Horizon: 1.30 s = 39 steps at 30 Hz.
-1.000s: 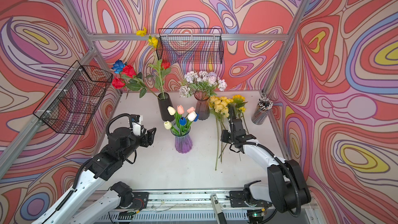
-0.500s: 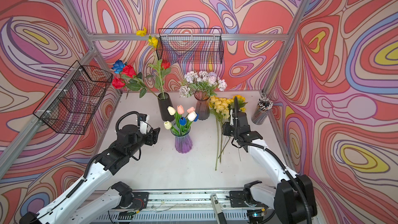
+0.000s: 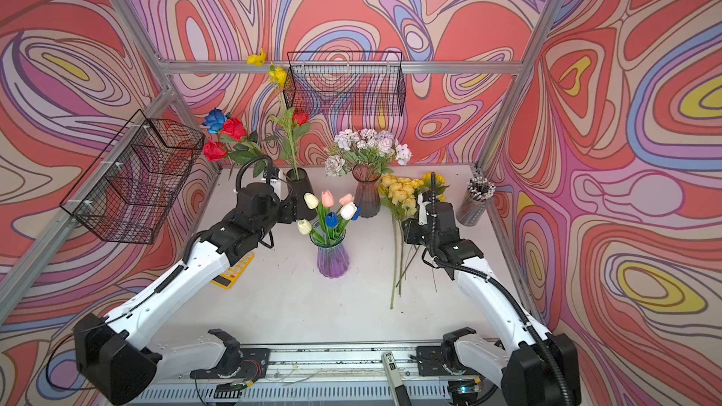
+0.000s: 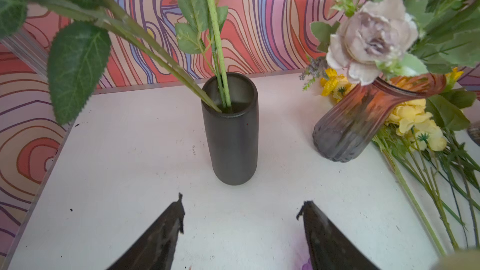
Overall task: Pick out yellow flowers from the vase
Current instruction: Place the flower at the center of the board, then pick up the flower from the vase.
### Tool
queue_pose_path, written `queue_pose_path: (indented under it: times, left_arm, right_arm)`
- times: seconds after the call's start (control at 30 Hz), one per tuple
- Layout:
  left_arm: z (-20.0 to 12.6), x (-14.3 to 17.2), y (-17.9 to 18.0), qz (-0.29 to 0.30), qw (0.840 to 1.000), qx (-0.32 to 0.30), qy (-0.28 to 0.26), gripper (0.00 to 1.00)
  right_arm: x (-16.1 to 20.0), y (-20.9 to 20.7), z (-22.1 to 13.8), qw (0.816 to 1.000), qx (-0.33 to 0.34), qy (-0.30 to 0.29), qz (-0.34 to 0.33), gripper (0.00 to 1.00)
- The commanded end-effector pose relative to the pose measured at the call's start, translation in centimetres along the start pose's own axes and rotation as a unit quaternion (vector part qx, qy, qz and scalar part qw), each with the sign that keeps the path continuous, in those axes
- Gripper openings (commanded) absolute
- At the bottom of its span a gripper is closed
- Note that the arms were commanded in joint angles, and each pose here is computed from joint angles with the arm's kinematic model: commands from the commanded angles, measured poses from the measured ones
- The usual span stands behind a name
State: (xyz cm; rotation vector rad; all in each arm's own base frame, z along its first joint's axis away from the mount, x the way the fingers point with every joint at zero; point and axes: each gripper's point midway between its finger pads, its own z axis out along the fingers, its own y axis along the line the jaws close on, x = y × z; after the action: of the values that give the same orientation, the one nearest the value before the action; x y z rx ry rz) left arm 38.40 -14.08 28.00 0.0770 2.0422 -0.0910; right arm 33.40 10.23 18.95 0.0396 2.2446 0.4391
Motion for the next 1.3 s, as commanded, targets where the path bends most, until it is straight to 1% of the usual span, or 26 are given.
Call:
queue_pose_path:
  times: [0.0,0.1,0.17,0.3,0.47,0.6,0.77,0.9,1.27]
  left_arm:
    - [0.8,-2.0,0.9,-0.01,0.999,-0.045,0.013,0.74]
    - [2.2,-3.1,0.1,0.015,0.998,-0.051,0.028,0.74]
    - [3.1,-3.9,-0.2,0.022,0.998,-0.05,0.041,0.74]
    - [4.9,-4.7,-0.5,0.005,0.996,-0.031,0.089,0.7]
    - [6.5,-5.5,-0.5,-0.005,0.993,-0.026,0.112,0.65]
    - [7.5,-5.7,0.0,-0.013,0.99,-0.035,0.138,0.62]
    - [8.5,-5.9,0.3,-0.017,0.988,-0.041,0.146,0.6]
    - [9.6,-5.6,0.5,-0.022,0.987,-0.045,0.15,0.56]
    - [13.2,-5.6,0.7,-0.016,0.988,-0.067,0.14,0.49]
  right_arm:
    - [-1.3,0.7,-1.0,1.0,-0.013,-0.019,-0.003,0.4]
    - [-1.5,0.9,-1.2,1.0,-0.018,-0.024,0.0,0.4]
    - [-1.5,1.0,-1.3,0.999,-0.021,-0.025,0.002,0.4]
    - [-1.3,1.0,-1.4,0.999,-0.022,-0.025,0.004,0.4]
    - [-1.2,1.0,-1.6,0.999,-0.024,-0.027,0.005,0.4]
    - [-1.2,1.1,-1.8,0.999,-0.028,-0.031,0.007,0.41]
    - [-0.9,1.2,-1.7,0.999,-0.032,-0.031,0.008,0.41]
    - [-0.7,1.2,-1.7,0.999,-0.035,-0.03,0.007,0.41]
    - [-0.7,1.3,-2.0,0.999,-0.039,-0.034,0.009,0.41]
